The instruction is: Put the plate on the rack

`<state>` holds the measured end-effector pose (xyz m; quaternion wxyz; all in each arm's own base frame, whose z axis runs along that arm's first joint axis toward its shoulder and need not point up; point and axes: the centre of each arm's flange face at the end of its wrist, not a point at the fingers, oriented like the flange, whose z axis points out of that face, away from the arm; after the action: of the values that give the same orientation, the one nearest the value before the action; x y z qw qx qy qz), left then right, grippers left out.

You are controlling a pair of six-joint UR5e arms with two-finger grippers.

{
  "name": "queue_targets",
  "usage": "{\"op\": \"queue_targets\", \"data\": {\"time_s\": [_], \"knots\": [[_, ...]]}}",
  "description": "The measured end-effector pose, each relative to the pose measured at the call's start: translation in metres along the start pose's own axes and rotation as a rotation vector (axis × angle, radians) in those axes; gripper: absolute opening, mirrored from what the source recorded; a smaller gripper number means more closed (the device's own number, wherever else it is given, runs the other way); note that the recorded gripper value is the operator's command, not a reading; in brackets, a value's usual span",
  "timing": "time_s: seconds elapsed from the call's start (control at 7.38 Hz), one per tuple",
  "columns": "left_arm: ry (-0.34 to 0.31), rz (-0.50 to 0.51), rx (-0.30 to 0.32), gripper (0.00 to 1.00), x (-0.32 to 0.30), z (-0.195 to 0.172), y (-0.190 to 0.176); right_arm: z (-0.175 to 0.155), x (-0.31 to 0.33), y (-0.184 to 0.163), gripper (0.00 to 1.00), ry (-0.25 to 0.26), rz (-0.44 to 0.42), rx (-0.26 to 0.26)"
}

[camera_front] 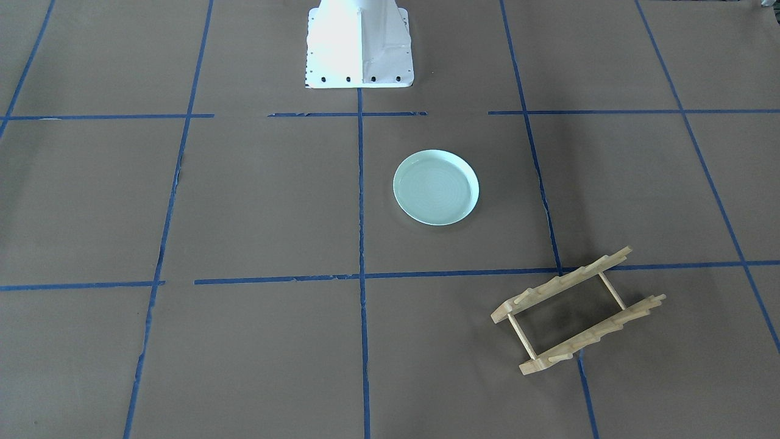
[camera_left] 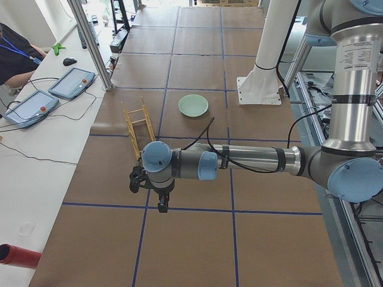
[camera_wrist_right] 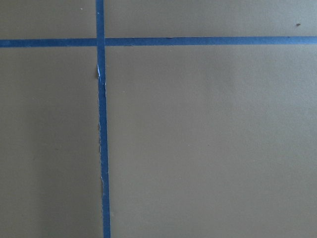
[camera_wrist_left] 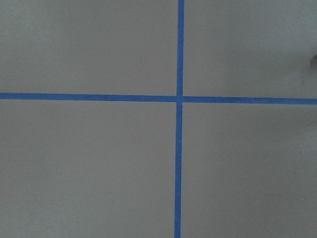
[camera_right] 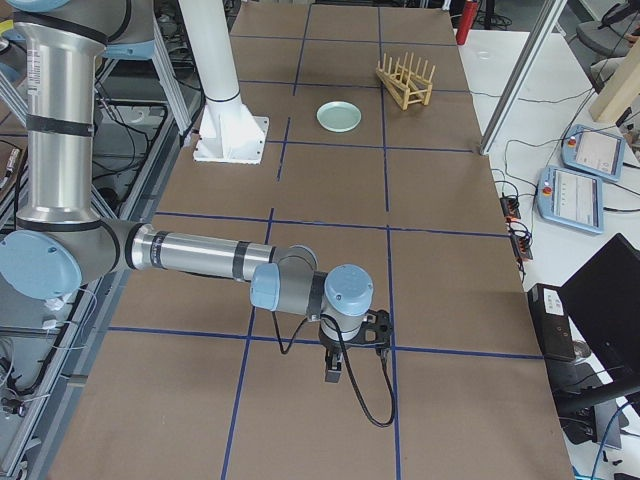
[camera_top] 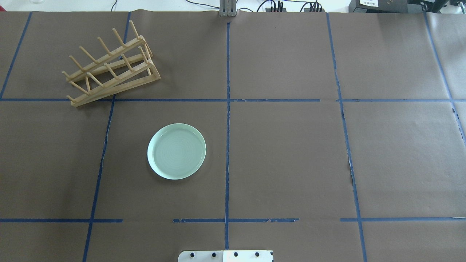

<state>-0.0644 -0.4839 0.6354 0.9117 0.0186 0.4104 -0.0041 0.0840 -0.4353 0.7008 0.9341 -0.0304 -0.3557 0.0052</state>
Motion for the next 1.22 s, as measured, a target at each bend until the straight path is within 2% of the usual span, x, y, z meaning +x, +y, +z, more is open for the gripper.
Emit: {"op": "queue_targets", "data": {"time_s": [0.54, 0.81, 1.22], "knots": [[-0.003, 0.048, 0.027, 1.0, 0.024, -0.013, -0.017, 0.0, 0.0, 0.0, 1.0, 0.0, 0.0, 0.0], [-0.007, 0.146, 0.071, 1.0, 0.076, -0.033, -0.047, 0.0, 0.0, 0.0, 1.0, 0.0, 0.0, 0.0], [0.014, 0.231, 0.124, 1.0, 0.185, -0.055, -0.05, 0.0, 0.0, 0.0, 1.0, 0.0, -0.001, 0.001]]}}
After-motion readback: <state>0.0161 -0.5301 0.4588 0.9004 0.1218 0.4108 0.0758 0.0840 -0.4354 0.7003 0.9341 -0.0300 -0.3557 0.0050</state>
